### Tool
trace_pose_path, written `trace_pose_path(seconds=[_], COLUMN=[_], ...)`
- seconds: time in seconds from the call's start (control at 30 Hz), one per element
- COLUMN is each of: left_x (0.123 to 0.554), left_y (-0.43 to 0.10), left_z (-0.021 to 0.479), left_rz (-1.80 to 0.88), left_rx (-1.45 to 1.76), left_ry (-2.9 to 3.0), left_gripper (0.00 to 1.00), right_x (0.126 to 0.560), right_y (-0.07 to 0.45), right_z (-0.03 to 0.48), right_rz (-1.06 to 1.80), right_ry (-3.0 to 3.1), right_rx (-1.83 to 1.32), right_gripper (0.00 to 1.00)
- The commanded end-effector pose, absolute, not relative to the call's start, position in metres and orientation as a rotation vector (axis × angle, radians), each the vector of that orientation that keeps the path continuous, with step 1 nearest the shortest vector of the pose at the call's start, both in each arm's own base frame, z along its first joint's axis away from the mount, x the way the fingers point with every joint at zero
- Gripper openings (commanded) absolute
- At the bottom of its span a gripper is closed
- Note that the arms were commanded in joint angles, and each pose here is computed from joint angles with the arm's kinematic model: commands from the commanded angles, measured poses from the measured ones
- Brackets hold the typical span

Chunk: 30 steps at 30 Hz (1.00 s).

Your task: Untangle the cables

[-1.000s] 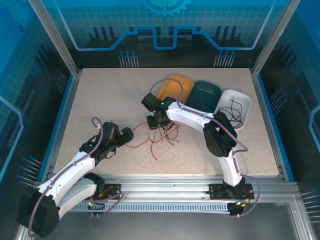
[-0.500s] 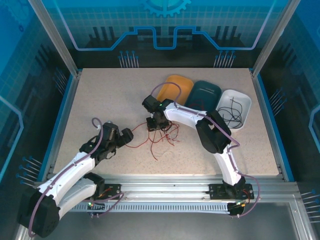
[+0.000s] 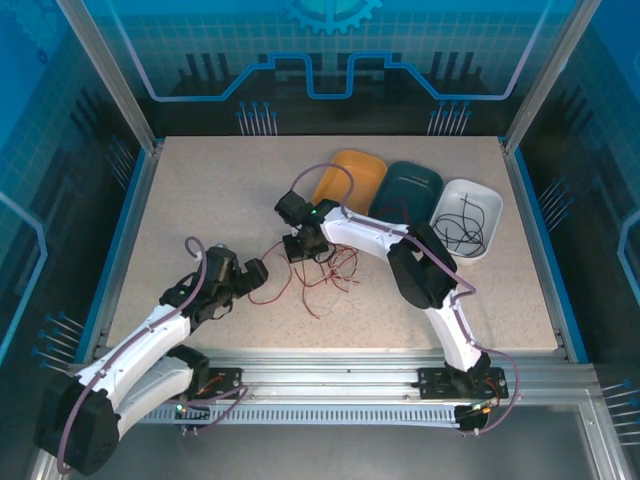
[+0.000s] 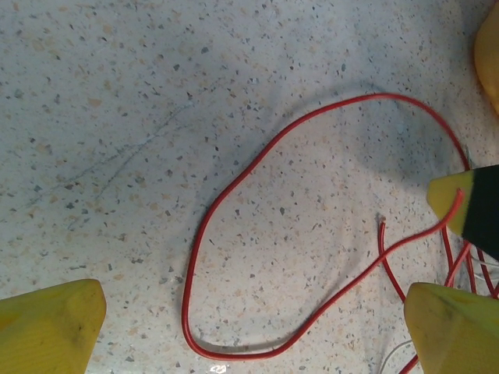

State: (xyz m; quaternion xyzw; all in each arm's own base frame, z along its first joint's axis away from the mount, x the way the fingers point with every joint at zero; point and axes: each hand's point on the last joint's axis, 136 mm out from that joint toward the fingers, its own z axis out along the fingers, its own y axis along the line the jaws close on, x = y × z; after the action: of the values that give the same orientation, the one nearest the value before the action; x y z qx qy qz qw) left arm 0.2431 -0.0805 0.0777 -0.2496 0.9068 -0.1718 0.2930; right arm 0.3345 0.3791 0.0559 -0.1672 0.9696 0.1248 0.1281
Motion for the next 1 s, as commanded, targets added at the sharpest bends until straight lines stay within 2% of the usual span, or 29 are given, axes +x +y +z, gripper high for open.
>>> trace_pose_path(seconds=[0.0,0.63,0.97], left_x=[0.245,0.251,0.253], left_y=[-0.085,-0.098,-0.11], left_z=[0.081,0.104,0.105], left_rz=[-0.499,-0.606,-0.673], left_rx=[-0.644,-0.51,-0.476], left_ry=[2.408,2.332,2.346], left_gripper=[0.99,0.99,0.99], right_x=[0.337,0.329,0.329], right_y=[0.381,0.315,0.255], right_z=[0.124,0.317,0.37], right_rz=[0.419,0.442,0.33], right_ry=[2.668,2.172,2.045], right_rx=[-0.485,-0.33,-0.2], right_gripper=[0.0,0.0,0.0])
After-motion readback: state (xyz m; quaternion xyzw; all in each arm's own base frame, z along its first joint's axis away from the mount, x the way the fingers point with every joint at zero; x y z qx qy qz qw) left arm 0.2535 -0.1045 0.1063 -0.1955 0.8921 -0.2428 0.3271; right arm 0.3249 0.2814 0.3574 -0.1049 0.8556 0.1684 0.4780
